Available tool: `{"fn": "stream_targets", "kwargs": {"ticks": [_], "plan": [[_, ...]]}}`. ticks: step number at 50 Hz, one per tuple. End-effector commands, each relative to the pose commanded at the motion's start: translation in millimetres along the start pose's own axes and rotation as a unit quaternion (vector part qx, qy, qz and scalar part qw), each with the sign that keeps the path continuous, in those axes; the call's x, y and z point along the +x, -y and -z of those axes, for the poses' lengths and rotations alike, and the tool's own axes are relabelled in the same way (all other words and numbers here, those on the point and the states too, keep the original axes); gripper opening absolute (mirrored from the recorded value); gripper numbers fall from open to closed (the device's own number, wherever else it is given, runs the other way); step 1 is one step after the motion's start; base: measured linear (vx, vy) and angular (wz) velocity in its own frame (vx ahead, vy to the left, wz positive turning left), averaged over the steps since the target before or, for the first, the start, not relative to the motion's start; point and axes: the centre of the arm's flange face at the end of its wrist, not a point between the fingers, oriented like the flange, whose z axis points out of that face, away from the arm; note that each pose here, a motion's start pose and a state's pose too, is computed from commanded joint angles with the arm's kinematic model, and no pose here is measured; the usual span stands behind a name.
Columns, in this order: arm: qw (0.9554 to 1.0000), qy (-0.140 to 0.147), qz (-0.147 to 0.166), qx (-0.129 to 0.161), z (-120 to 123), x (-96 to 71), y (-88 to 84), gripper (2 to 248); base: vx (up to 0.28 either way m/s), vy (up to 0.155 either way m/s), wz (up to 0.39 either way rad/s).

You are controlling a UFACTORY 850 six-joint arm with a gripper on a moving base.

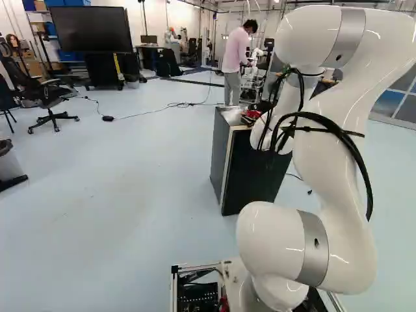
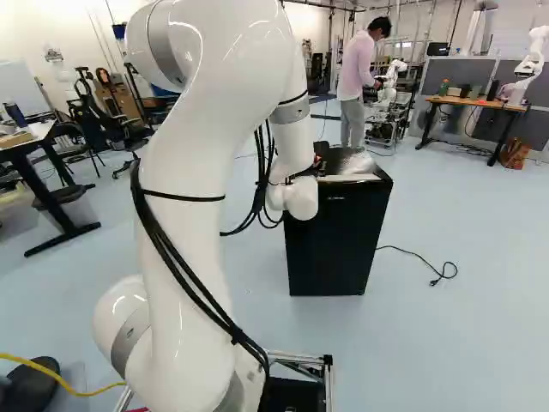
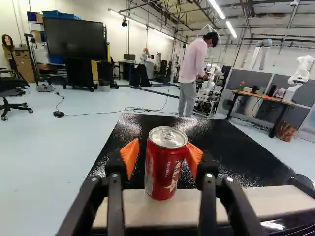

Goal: Grab a drink from the fridge

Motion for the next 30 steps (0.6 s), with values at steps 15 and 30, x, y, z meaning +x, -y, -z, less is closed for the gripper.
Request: {"fn": "stream_targets", "kwargs": {"ticks": [15, 30], "plan": [[1.0000, -0.004, 0.002, -0.001, 0.2, 4.3, -0.5, 94, 0.000, 0.000, 0.000], [0.9998, -0.017, 0.007, -0.002, 1.1, 20.1, -2.3, 94, 0.000, 0.000, 0.000]]}}
